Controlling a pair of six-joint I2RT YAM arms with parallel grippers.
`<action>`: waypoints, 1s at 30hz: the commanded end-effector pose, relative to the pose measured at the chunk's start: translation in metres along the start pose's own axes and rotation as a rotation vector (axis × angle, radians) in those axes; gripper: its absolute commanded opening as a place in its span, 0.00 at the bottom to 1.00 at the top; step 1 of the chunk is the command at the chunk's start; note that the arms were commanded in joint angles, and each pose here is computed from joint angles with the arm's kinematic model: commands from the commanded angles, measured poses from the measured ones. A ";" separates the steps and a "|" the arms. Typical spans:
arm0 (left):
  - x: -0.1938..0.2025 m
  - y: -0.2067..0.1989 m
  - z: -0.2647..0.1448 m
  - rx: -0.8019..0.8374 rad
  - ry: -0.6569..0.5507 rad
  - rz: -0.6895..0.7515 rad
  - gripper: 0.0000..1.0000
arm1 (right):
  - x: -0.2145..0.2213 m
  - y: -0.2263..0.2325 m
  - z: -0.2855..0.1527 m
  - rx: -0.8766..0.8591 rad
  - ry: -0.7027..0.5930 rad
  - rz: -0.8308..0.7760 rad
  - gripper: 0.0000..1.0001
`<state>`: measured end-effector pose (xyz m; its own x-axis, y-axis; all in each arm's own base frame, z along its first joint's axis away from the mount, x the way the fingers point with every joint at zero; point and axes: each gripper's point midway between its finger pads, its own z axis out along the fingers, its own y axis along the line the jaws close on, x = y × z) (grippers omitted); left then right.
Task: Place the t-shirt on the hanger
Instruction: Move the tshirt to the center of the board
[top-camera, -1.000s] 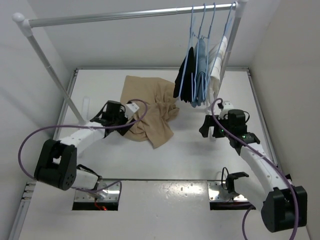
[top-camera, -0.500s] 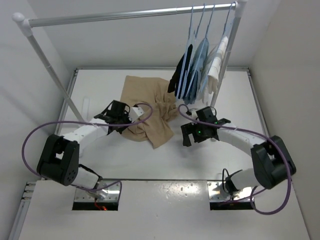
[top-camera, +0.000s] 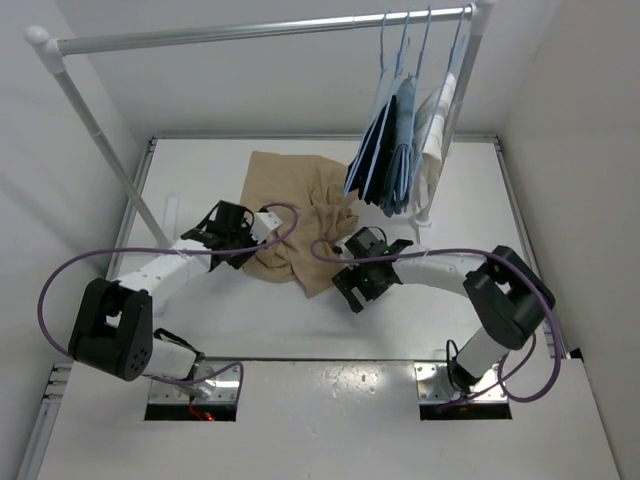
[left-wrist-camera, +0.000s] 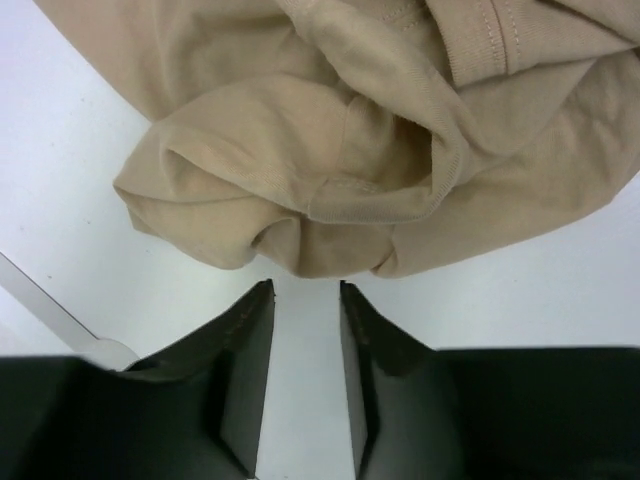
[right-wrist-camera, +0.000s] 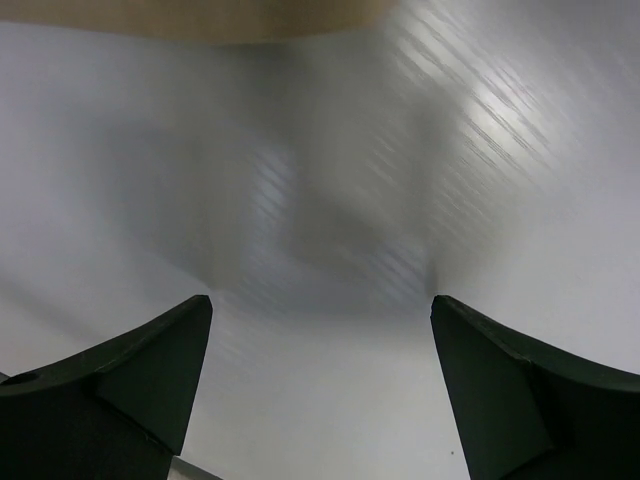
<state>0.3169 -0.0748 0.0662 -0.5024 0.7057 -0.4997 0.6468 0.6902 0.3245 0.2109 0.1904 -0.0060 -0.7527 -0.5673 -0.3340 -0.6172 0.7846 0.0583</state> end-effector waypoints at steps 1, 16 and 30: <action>0.001 0.004 -0.003 -0.012 -0.004 0.008 0.40 | -0.021 0.013 0.005 0.025 -0.006 -0.065 0.91; -0.046 -0.008 0.008 0.141 -0.100 -0.090 0.61 | -0.195 0.078 0.018 0.001 -0.380 -0.120 0.88; -0.026 -0.042 0.034 0.236 -0.028 0.009 0.00 | -0.156 0.046 0.058 0.059 -0.278 0.047 0.09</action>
<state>0.3161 -0.1001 0.0257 -0.5639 0.7036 -0.4324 0.7230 0.6736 0.1532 0.3226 0.3370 -0.0008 -0.6443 -0.4779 -0.5970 -0.5936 0.8048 -0.0036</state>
